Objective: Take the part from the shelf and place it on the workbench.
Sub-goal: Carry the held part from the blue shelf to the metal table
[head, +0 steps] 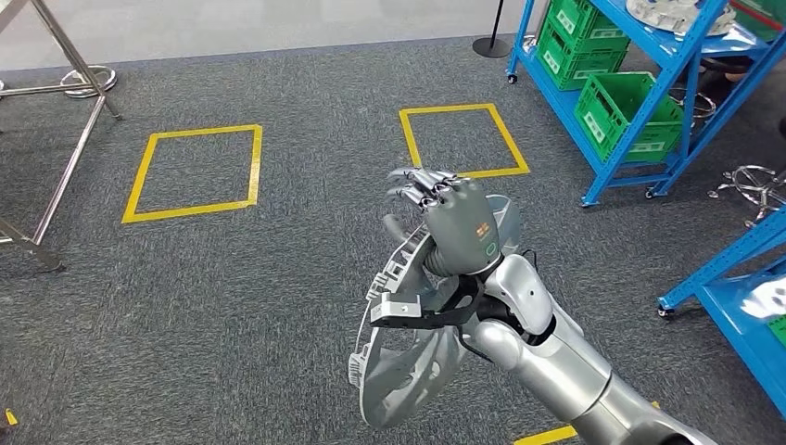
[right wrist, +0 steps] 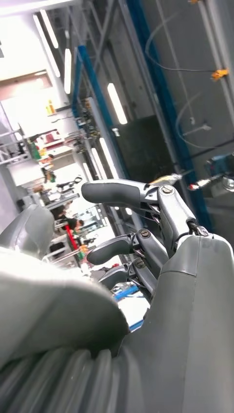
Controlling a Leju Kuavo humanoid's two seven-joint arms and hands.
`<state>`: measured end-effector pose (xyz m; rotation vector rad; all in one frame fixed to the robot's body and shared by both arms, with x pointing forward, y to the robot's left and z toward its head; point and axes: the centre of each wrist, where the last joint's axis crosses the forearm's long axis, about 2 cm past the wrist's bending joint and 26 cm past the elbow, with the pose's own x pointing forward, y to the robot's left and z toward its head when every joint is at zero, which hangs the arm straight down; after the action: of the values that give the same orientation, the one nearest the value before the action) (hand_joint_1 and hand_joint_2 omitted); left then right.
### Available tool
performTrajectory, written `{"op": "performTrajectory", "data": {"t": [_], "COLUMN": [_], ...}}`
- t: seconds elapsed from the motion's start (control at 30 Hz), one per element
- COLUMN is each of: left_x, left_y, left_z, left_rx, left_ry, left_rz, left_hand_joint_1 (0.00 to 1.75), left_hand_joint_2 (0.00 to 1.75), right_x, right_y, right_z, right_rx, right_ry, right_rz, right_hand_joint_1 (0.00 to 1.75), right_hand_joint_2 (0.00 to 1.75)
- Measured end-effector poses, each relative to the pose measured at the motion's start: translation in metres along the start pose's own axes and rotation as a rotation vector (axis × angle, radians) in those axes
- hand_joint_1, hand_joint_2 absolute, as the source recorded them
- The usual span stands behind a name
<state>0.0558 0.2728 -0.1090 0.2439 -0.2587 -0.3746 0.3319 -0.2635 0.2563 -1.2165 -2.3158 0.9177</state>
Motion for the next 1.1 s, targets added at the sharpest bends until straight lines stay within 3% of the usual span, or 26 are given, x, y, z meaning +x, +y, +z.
{"op": "performTrajectory", "data": {"t": [0.3,1.1], "left_x": [-0.003,-0.001], "left_y": [-0.004,0.0], "left_z": [0.001,0.0], "left_rx": [-0.01,-0.017], "left_ry": [0.011,0.022], "left_rz": [-0.001,-0.014], "left_hand_joint_1": [0.0,0.0], "left_hand_joint_2": [1.75,1.75], "right_x": [-0.004,0.005], "right_y": [-0.001,-0.002], "right_z": [0.012,-0.011], "right_rx": [0.016,-0.039], "right_ry": [0.005,0.008], "right_rz": [-0.024,-0.035], "right_hand_joint_1": [1.75,1.75], "right_hand_joint_2": [1.75,1.75]}}
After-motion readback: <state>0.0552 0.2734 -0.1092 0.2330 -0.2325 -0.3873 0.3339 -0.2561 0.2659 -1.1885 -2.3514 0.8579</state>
